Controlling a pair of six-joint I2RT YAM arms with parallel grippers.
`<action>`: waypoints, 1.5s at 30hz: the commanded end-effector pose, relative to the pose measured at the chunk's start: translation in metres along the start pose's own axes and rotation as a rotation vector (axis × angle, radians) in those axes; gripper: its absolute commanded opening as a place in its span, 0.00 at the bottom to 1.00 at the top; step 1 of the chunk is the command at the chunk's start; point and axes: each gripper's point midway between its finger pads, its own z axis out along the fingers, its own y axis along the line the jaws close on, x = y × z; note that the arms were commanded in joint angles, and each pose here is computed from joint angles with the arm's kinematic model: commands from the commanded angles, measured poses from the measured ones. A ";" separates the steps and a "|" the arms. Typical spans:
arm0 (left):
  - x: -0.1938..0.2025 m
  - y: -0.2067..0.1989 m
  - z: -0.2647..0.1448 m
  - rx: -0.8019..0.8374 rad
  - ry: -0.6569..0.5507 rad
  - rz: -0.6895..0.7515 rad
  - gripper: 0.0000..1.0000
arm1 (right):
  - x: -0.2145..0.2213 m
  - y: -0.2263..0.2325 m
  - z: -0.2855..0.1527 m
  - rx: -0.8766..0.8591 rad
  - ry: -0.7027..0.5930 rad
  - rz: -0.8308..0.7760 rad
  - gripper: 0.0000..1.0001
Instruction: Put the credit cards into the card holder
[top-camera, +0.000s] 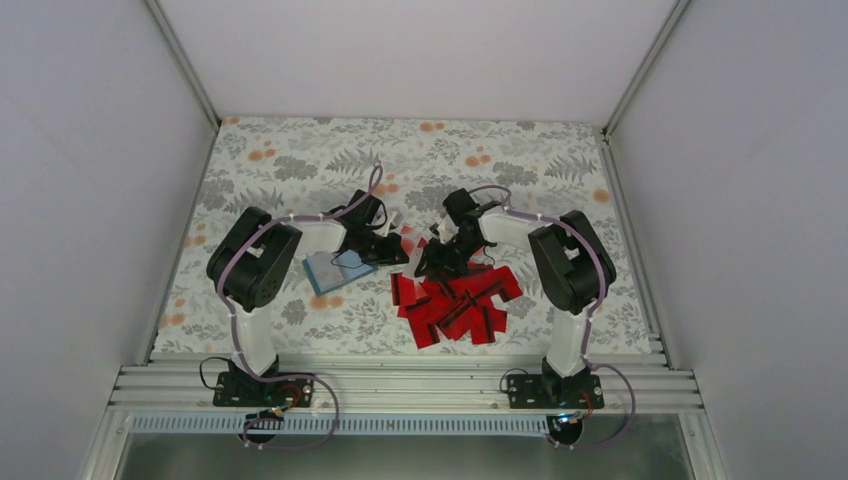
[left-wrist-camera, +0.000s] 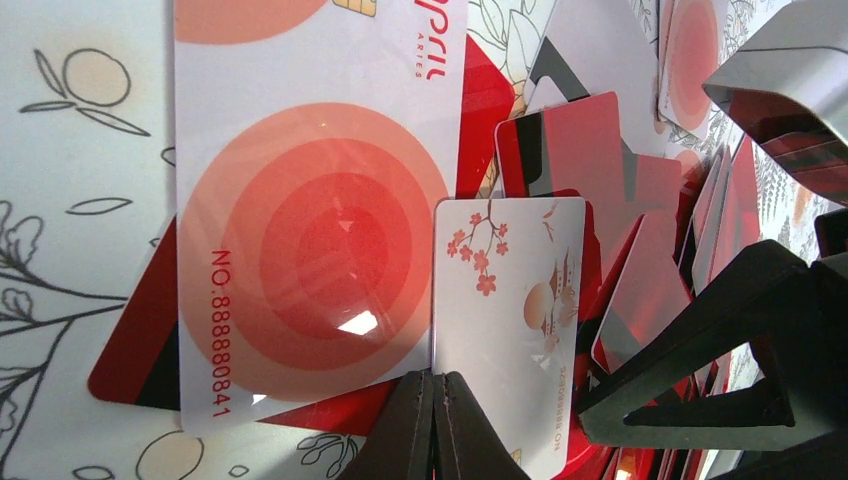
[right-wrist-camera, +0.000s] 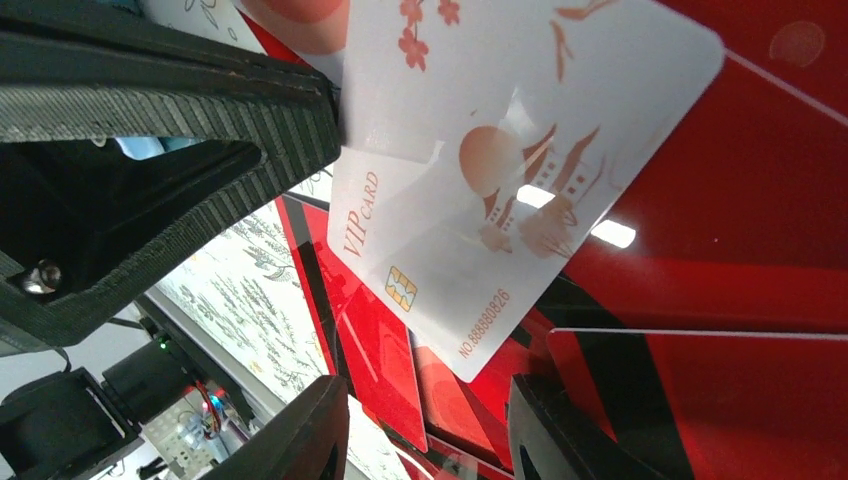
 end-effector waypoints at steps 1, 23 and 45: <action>0.058 0.057 0.019 -0.190 0.175 -0.094 0.02 | -0.005 -0.020 -0.004 0.087 -0.055 0.072 0.42; 0.086 0.054 0.029 -0.111 0.273 -0.105 0.02 | -0.017 -0.050 0.036 0.114 -0.028 0.213 0.38; 0.093 0.050 0.039 -0.040 0.303 -0.129 0.02 | -0.020 0.028 -0.010 -0.168 -0.177 -0.167 0.29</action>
